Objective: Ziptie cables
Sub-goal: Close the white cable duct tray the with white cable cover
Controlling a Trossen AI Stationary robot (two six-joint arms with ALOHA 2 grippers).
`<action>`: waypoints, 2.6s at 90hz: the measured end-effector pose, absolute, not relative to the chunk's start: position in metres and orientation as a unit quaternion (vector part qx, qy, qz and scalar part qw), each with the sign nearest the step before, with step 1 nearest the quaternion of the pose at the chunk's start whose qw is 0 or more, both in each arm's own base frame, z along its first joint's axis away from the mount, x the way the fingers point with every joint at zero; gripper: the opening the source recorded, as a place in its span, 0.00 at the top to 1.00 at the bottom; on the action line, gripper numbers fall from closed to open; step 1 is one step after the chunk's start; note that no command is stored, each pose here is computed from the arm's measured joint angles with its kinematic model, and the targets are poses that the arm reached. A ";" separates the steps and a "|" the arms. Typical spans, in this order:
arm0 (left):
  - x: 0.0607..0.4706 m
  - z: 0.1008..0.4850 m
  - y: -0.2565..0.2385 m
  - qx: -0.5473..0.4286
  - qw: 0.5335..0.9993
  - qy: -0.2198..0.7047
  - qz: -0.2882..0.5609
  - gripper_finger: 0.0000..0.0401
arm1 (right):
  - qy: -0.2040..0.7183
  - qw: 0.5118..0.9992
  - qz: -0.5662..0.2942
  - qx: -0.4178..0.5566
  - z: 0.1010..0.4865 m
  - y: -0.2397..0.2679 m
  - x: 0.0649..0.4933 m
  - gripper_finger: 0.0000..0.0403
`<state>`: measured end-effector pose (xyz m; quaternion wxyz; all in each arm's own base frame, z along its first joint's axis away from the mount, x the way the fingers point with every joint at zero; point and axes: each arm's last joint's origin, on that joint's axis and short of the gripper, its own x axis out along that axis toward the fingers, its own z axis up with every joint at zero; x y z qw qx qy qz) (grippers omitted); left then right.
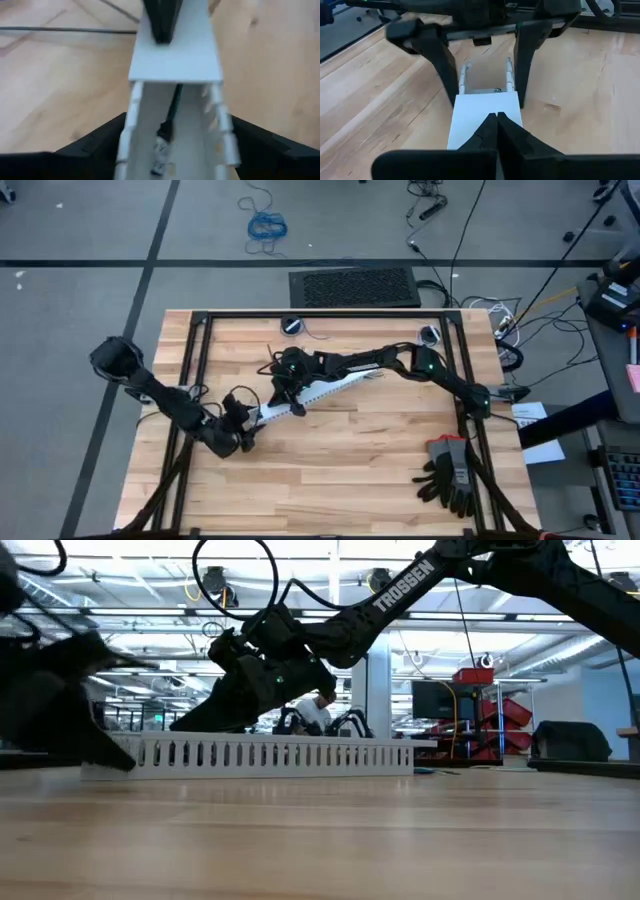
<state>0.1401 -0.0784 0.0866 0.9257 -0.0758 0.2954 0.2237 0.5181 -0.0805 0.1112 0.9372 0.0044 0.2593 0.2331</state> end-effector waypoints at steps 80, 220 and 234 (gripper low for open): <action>0.142 0.078 -0.080 -0.065 0.926 0.270 0.254 0.40 | 0.262 0.936 0.231 -0.032 0.178 -0.073 0.503 0.99; 0.146 0.077 -0.074 -0.066 0.921 0.293 0.250 0.40 | 0.288 0.920 0.251 -0.083 0.125 -0.069 0.511 1.00; 0.148 0.078 -0.073 -0.063 0.921 0.296 0.247 0.40 | 0.265 0.928 0.250 -0.081 0.110 -0.054 0.521 1.00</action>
